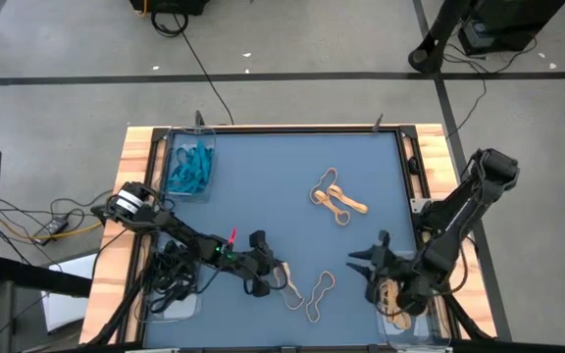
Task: Sort rubber bands into baskets
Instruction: Put the yellow rubber band into the bottom right transparent bin
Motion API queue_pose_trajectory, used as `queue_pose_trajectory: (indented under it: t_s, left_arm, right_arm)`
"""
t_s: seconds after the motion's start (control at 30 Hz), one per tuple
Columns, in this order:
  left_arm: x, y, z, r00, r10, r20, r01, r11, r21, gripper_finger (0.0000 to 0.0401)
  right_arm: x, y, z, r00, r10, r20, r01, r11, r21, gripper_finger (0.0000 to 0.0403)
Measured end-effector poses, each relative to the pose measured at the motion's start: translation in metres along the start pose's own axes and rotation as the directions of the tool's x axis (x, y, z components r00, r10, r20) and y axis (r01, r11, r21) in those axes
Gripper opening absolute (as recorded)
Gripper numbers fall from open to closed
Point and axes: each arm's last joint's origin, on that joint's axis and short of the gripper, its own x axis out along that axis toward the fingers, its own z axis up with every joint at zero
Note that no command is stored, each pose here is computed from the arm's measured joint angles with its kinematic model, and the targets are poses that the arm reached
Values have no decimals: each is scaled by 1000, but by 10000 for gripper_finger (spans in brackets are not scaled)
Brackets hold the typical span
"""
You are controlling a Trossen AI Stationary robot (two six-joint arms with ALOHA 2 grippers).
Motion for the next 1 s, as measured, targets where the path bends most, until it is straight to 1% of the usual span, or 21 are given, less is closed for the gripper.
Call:
queue_pose_trajectory:
  t_s: [0.03, 0.1, 0.2, 0.3, 0.4, 0.47, 0.6, 0.67, 0.77, 0.9, 1.0]
  left_arm:
    - [-2, 0, 3, 1000, 4, 11, -4, 1000, 10, 8]
    - [-6, -1, 8, 1000, 2, 30, -3, 999, 34, 5]
    - [-12, -5, 14, 998, -15, 62, 9, 995, 94, 4]
    - [-15, -11, 18, 993, -28, 116, 12, 991, 134, 5]
    - [-19, -19, 19, 987, -52, 150, 23, 982, 189, 5]
    - [-23, -25, 18, 984, -57, 166, 15, 970, 243, 5]
    - [-31, -37, 18, 971, -8, 239, -72, 943, 325, 5]
    - [-35, -42, 18, 962, 20, 271, -117, 930, 348, 5]
    - [-39, -46, 20, 952, 33, 303, -151, 914, 375, 5]
    - [-40, -48, 21, 947, 26, 320, -150, 918, 367, 5]
    - [-40, -47, 22, 946, 28, 323, -153, 917, 367, 5]
  right_arm:
    - [5, 4, 1, 999, -9, 37, 9, 1000, -13, 125]
    - [16, 10, 5, 997, -8, 70, 10, 1000, -29, 128]
    - [34, 18, 10, 996, 19, 83, -16, 999, -42, 135]
    - [53, 24, 13, 994, 38, 99, -34, 999, -41, 141]
    - [73, 29, 12, 992, 86, 95, -85, 996, -13, 146]
    - [87, 31, 11, 987, 134, 85, -137, 990, 28, 149]
    - [111, 36, 4, 957, 287, 39, -289, 954, 76, 155]
    - [122, 38, 0, 938, 345, 27, -346, 934, 90, 159]
    - [136, 36, -6, 929, 368, 29, -369, 923, 107, 163]
    - [150, 35, -9, 905, 424, 40, -425, 898, 108, 165]
    - [158, 35, -7, 886, 456, 88, -464, 875, 140, 165]
